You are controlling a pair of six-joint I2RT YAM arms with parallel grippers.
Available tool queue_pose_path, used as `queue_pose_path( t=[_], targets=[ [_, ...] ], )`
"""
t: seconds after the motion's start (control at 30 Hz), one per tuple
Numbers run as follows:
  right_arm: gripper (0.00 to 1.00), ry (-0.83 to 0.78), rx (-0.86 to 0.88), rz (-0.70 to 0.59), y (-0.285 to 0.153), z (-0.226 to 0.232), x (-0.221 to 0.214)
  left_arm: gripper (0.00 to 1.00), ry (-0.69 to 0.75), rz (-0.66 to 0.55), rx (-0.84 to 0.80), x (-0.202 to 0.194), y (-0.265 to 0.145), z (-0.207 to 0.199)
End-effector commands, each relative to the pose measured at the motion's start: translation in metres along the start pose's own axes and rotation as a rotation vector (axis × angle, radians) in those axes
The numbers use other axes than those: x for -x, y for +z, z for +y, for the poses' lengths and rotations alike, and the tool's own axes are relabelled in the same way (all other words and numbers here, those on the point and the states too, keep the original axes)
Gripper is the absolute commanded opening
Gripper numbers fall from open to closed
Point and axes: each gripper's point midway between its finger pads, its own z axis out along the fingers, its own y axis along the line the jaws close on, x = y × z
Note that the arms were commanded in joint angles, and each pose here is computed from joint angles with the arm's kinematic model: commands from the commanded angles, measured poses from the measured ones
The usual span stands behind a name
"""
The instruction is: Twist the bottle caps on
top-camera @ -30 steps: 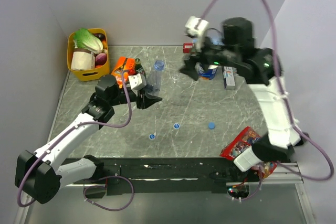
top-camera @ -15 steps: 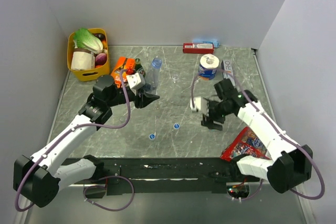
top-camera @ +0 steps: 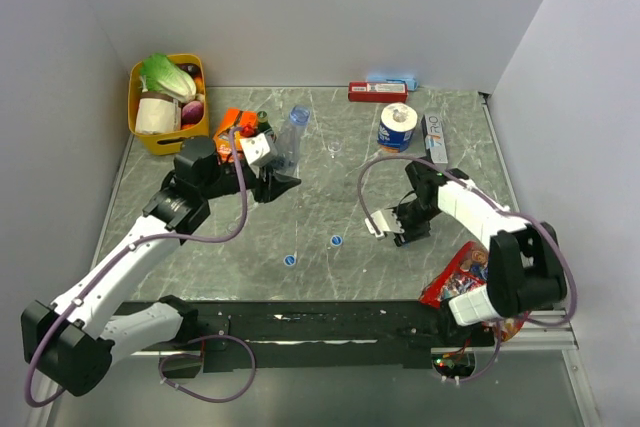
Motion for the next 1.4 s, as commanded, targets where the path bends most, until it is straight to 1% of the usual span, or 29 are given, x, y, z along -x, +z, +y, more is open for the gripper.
queue_pose_path(
  t=[0.0,0.03,0.17,0.4,0.57,0.67,0.93,1.2,1.37],
  targets=[
    [0.61,-0.13,0.057,-0.011,0.003,-0.01,-0.002,0.02,0.032,-0.007,0.016,0.013,0.001,0.008],
    [0.64,-0.141,0.073,-0.01,0.005,-0.009,-0.003,0.02,0.027,-0.001,0.018,0.011,0.003,0.009],
    [0.66,-0.167,0.094,-0.022,0.009,-0.006,-0.003,0.02,0.034,-0.004,0.024,0.012,0.006,0.013],
    [0.61,-0.162,0.169,-0.015,0.012,0.01,-0.007,0.02,0.022,0.007,0.038,0.005,0.008,0.019],
    [0.6,-0.174,0.139,-0.008,0.018,0.012,-0.009,0.02,0.019,-0.018,0.045,0.007,0.011,0.022],
    [0.58,-0.159,0.117,-0.005,0.021,0.007,-0.011,0.02,0.011,-0.015,0.043,0.006,0.011,0.023],
    [0.54,-0.162,0.125,0.003,0.027,0.006,-0.015,0.02,0.015,-0.007,0.054,0.002,0.011,0.026],
    [0.54,-0.149,0.177,-0.019,0.024,0.02,-0.01,0.02,0.015,0.003,0.053,-0.001,0.011,0.026],
    [0.54,-0.142,0.181,-0.03,0.02,0.025,-0.006,0.02,0.006,-0.001,0.049,-0.003,0.013,0.026]
  ],
)
